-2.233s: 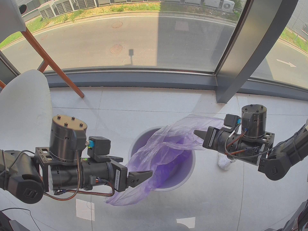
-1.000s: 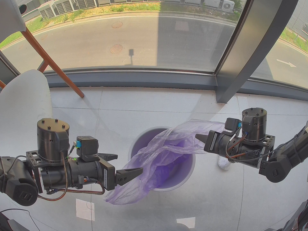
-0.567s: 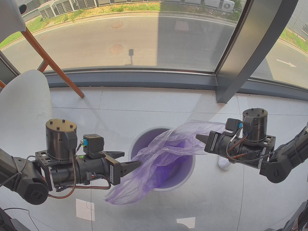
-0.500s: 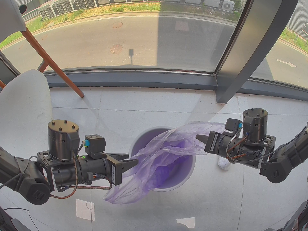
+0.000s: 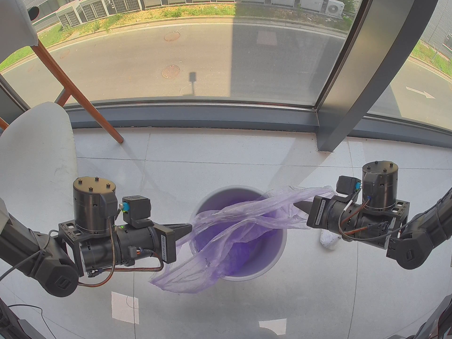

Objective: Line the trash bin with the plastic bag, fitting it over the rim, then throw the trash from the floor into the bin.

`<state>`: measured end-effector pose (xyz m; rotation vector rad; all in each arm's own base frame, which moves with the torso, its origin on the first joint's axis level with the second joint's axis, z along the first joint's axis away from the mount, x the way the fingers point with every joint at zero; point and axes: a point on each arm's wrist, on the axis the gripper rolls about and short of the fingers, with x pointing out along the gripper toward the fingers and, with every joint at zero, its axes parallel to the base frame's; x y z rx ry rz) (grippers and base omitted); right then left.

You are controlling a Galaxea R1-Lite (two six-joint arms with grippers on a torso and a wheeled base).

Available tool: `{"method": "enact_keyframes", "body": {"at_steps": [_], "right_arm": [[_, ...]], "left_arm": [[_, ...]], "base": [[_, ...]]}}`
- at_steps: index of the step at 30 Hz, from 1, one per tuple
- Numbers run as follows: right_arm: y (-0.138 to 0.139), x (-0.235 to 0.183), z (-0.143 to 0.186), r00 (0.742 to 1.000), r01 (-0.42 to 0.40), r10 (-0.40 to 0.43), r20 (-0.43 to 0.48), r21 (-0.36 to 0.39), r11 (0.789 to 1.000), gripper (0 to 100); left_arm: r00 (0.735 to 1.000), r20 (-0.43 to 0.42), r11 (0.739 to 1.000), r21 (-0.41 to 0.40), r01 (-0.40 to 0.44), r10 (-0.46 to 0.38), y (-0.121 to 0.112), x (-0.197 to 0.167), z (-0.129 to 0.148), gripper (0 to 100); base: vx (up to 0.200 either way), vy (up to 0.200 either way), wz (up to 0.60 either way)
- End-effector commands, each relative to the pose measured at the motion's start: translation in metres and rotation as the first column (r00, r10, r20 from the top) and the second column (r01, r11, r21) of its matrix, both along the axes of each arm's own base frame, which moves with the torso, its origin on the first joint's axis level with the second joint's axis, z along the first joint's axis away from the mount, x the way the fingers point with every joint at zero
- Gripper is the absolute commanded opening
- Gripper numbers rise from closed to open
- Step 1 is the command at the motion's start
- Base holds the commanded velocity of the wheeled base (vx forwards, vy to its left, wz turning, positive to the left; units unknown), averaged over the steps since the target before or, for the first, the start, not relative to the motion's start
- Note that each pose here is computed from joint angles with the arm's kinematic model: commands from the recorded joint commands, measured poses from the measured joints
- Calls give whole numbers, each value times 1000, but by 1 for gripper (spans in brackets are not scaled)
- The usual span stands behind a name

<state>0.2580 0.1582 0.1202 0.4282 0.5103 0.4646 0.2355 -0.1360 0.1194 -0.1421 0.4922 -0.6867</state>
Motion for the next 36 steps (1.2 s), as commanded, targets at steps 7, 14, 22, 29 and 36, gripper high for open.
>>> {"method": "enact_keyframes", "body": {"at_steps": [7, 14, 22, 29, 36], "right_arm": [[-62, -14, -16, 956, -271, 288, 57, -203, 941, 0], [-101, 16, -46, 901, -371, 424, 94, -343, 863, 0], [-105, 40, -69, 852, -428, 512, 110, -417, 802, 0], [-96, 73, -78, 846, -422, 516, 135, -422, 802, 0], [-88, 100, -77, 844, -404, 506, 176, -412, 817, 0]], "left_arm": [[989, 72, 990, -68, -123, 128, 17, 21, 13, 0], [984, 55, 975, -159, -158, 169, -14, 39, 22, 0], [971, 73, 965, -146, -216, 228, -40, 70, 12, 0], [955, 70, 952, -128, -278, 288, -48, 94, -3, 0], [921, 53, 914, -159, -374, 386, -34, 114, -5, 0]], "base": [[0, 0, 0], [0, 0, 0], [0, 0, 0], [0, 0, 0], [0, 0, 0]]}}
